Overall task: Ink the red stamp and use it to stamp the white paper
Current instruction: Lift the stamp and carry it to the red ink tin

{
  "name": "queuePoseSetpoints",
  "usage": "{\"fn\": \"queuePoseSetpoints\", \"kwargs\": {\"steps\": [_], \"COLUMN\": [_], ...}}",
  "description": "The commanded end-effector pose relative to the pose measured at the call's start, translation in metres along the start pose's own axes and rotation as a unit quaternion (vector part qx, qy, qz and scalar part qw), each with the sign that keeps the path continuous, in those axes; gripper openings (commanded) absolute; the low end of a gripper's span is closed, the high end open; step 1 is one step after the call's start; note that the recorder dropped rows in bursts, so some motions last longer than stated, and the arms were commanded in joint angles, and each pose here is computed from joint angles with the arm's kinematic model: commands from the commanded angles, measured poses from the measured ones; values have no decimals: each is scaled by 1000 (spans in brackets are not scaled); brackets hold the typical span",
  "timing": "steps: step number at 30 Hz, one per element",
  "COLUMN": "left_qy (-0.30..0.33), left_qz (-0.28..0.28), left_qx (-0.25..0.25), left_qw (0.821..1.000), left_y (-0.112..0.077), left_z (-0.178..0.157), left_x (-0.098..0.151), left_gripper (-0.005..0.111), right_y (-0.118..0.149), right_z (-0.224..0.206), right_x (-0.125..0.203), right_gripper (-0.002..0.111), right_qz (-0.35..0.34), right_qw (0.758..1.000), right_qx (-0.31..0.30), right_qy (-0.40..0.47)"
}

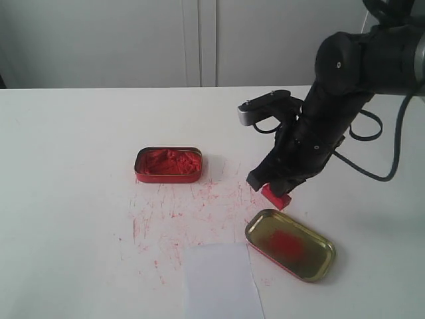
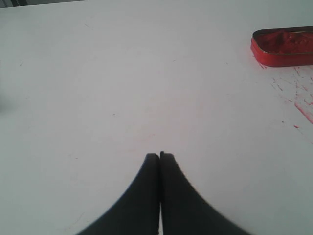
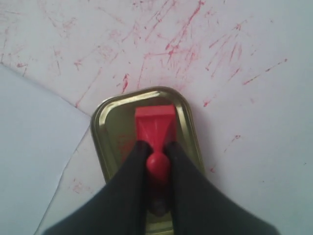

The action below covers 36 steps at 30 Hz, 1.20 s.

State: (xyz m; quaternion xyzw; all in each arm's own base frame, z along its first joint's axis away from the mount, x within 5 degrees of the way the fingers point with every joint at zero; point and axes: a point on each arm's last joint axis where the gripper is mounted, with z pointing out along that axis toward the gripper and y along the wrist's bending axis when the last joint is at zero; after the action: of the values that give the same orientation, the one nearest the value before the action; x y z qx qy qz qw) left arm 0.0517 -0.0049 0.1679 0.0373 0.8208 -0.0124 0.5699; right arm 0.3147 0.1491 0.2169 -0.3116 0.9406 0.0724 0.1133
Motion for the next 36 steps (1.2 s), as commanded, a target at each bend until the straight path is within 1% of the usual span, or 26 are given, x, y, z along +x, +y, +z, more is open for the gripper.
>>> {"fn": "queuePoseSetpoints", "kwargs": {"steps": [1,13,24,36], "left_qy": [-2,-2,-2,-2], "left_qz": [-1,-1,-1,-1], "left_qx": [-1,-1,-1,-1], "left_qw": [1000,1000,1000,1000], "left_y": [0,0,0,0], "left_z": [0,0,0,0], "left_x": [1,1,1,1], "left_gripper": [0,0,0,0], "right_y": [-1,-2,19,38], "right_z": [-7,-16,-5,28], "right_x": [-10,-42,-86,-134], "right_gripper": [0,0,0,0], "right_qz": [0,-12,-45,-60], "right_qw": [1000,1000,999,998], "right_qx": [-2,-7,-12,-17], "right_qy": [-2,-1,-3,-4]}}
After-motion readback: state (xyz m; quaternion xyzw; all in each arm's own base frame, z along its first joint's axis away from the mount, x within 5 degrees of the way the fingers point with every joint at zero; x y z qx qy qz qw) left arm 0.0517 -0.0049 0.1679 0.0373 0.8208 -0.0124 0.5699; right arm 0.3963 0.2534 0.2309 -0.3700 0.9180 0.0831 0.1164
